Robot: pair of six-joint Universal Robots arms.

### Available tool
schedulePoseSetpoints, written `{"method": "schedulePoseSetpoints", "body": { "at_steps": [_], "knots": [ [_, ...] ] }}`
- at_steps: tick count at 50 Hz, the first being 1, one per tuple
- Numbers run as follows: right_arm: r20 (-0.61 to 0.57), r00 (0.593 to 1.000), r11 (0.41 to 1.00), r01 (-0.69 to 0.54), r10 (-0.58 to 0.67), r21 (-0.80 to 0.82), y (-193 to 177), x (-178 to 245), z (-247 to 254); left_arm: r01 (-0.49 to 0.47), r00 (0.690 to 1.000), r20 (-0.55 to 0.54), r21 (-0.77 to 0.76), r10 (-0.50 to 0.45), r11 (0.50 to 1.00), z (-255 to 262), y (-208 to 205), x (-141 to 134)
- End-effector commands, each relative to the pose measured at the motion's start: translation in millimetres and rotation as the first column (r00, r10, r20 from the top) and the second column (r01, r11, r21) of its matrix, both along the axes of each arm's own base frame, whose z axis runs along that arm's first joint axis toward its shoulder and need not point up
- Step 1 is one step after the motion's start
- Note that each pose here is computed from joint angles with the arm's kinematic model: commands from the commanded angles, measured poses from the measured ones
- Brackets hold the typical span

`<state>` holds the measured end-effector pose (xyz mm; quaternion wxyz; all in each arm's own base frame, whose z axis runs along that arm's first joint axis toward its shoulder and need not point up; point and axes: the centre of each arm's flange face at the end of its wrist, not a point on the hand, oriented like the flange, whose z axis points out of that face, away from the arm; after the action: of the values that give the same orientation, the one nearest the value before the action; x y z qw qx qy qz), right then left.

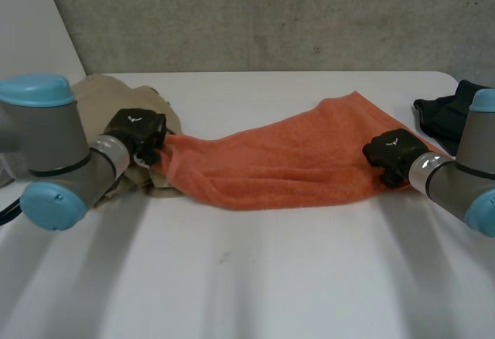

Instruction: Fold the laundry.

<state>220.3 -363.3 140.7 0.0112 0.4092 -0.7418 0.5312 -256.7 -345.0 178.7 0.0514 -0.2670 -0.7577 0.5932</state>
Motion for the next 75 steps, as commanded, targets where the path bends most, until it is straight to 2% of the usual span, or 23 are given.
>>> {"method": "schedulePoseSetpoints", "body": {
  "at_steps": [1, 7, 12, 17, 22, 25, 30, 35, 39, 43, 47, 48, 51, 52, 54, 55, 56, 59, 60, 61, 65, 69, 75],
  "knots": [
    [0.015, 1.000, 1.000, -0.001, 0.001, 0.005, 4, 1, 1, 0.102, 0.995, 0.002, -0.122, -0.103, 0.987, 19, 4, -41],
    [0.016, 1.000, 1.000, 0.002, -0.002, 0.013, 4, 0, -1, 0.228, 0.973, 0.053, -0.319, -0.223, 0.920, 49, 15, -95],
    [0.018, 1.000, 1.000, 0.006, -0.006, 0.014, 3, -2, -1, 0.237, 0.971, 0.121, -0.391, -0.206, 0.889, 56, 2, -100],
    [0.018, 1.000, 1.000, 0.007, -0.007, 0.014, 2, -2, -1, 0.165, 0.982, 0.145, -0.358, -0.120, 0.919, 58, -13, -70],
    [0.020, 1.000, 1.000, -0.005, 0.004, 0.020, 3, 0, -4, 0.071, 0.990, 0.140, -0.320, -0.027, 0.945, 56, -32, -23],
    [0.022, 1.000, 1.000, -0.007, 0.007, 0.022, 4, 0, -4, 0.061, 0.988, 0.151, -0.296, -0.017, 0.953, 48, -42, -4],
    [0.017, 1.000, 1.000, -0.015, 0.015, 0.024, 6, 3, -6, 0.095, 0.980, 0.188, -0.192, -0.059, 0.977, 13, -61, 25],
    [0.015, 1.000, 0.999, -0.019, 0.019, 0.027, 7, 4, -7, 0.138, 0.961, 0.254, -0.107, -0.108, 0.985, -24, -74, 34],
    [0.013, 1.000, 0.999, -0.018, 0.018, 0.031, 7, 3, -8, 0.139, 0.945, 0.311, -0.084, -0.106, 0.987, -50, -85, 37],
    [0.008, 1.000, 0.999, -0.013, 0.012, 0.030, 6, 1, -8, 0.108, 0.937, 0.344, -0.101, -0.068, 0.989, -57, -96, 42],
    [0.008, 1.000, 1.000, -0.008, 0.008, 0.030, 5, -1, -8, -0.004, 0.941, 0.333, -0.180, 0.065, 0.984, -26, -102, 54],
    [0.008, 1.000, 1.000, -0.007, 0.007, 0.028, 4, -2, -8, -0.056, 0.952, 0.279, -0.247, 0.127, 0.967, 0, -104, 60],
    [0.008, 1.000, 0.999, -0.008, 0.008, 0.031, 4, -1, -10, -0.116, 0.967, 0.165, -0.386, 0.193, 0.915, 48, -110, 74],
    [0.007, 1.000, 0.999, -0.010, 0.010, 0.033, 5, 0, -10, -0.158, 0.970, 0.089, -0.476, 0.226, 0.865, 77, -115, 85],
    [0.006, 1.000, 0.999, -0.014, 0.014, 0.033, 6, 1, -11, -0.197, 0.965, 0.037, -0.547, 0.258, 0.814, 100, -120, 99],
    [0.006, 1.000, 0.999, -0.015, 0.015, 0.033, 6, 1, -11, -0.216, 0.960, 0.023, -0.574, 0.279, 0.790, 109, -122, 106],
    [0.004, 1.000, 0.999, -0.019, 0.019, 0.036, 7, 2, -11, -0.258, 0.940, 0.016, -0.620, 0.340, 0.741, 124, -129, 128],
    [0.004, 1.000, 0.999, -0.024, 0.023, 0.037, 8, 4, -11, -0.299, 0.906, 0.017, -0.681, 0.423, 0.668, 147, -140, 159],
    [0.003, 1.000, 0.999, -0.027, 0.027, 0.037, 10, 5, -11, -0.304, 0.886, 0.035, -0.709, 0.463, 0.636, 156, -146, 173],
    [0.003, 1.000, 0.999, -0.028, 0.028, 0.037, 10, 6, -11, -0.302, 0.877, 0.051, -0.717, 0.479, 0.629, 156, -151, 178],
    [0.002, 0.999, 0.999, -0.036, 0.036, 0.039, 13, 9, -11, -0.253, 0.868, 0.130, -0.716, 0.480, 0.651, 144, -165, 185],
    [0.000, 0.999, 0.998, -0.038, 0.038, 0.041, 15, 10, -11, -0.216, 0.887, 0.190, -0.635, 0.421, 0.742, 106, -170, 178],
    [0.004, 0.999, 0.998, -0.042, 0.042, 0.039, 15, 10, -10, -0.202, 0.898, 0.214, -0.576, 0.384, 0.792, 70, -167, 169]
  ]
}}
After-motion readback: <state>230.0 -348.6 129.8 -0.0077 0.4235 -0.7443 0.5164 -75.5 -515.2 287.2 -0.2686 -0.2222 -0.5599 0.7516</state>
